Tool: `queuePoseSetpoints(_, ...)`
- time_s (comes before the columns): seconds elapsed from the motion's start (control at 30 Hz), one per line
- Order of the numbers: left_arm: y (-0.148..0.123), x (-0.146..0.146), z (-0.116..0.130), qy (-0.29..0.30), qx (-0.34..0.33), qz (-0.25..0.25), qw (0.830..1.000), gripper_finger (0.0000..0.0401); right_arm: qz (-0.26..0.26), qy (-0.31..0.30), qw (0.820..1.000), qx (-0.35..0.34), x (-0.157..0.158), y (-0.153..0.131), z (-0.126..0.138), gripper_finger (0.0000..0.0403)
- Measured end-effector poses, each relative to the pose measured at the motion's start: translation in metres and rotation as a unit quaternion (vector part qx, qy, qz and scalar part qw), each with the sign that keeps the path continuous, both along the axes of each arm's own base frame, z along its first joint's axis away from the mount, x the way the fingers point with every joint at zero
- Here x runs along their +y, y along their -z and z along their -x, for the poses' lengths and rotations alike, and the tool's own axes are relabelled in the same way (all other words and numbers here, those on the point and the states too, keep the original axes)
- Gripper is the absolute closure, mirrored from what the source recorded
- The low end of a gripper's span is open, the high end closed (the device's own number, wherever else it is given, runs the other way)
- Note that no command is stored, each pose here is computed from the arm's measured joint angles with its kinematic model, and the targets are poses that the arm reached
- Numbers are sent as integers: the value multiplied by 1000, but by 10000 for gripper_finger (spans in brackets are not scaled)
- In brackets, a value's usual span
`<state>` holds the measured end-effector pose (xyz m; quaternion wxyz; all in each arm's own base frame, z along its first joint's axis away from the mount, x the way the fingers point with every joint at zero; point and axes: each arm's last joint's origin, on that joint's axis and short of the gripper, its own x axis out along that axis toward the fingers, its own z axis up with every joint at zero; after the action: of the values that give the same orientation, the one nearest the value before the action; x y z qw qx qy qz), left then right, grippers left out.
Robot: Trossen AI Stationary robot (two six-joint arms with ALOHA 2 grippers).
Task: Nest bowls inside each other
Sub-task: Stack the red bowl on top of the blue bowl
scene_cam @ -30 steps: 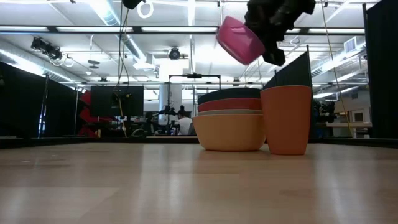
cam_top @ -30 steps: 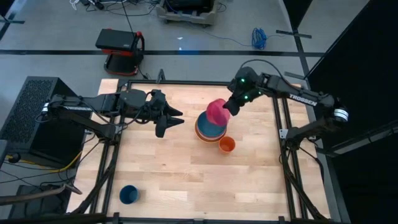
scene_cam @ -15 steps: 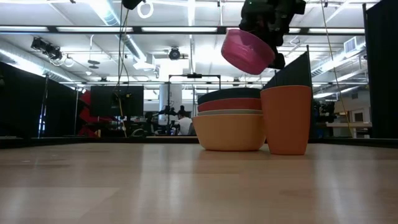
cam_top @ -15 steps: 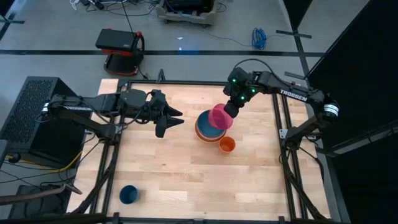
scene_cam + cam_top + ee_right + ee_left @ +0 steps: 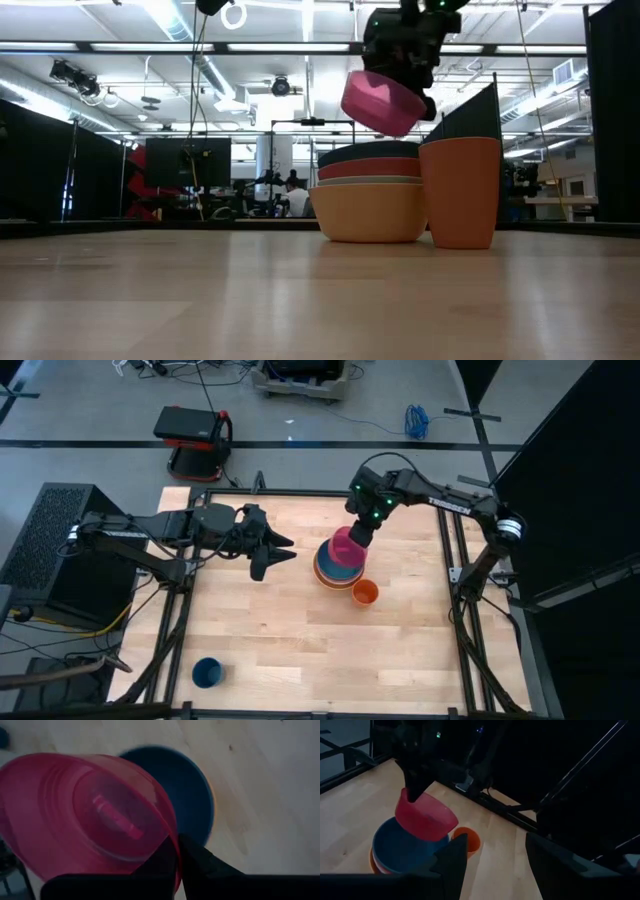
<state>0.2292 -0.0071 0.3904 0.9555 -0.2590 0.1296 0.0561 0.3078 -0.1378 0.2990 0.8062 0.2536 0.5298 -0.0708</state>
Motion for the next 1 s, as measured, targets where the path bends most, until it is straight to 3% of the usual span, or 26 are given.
queuePoseSetpoints(0.17, 0, 0, 0, -1, -2, 4, 1000, 213, 2, -26, 999, 43, -4, 14, -7, 403)
queuePoseSetpoints(1.0, -3, 0, -1, -2, -14, 8, 1000, 213, 24, -68, 993, 89, -4, 65, -41, 403)
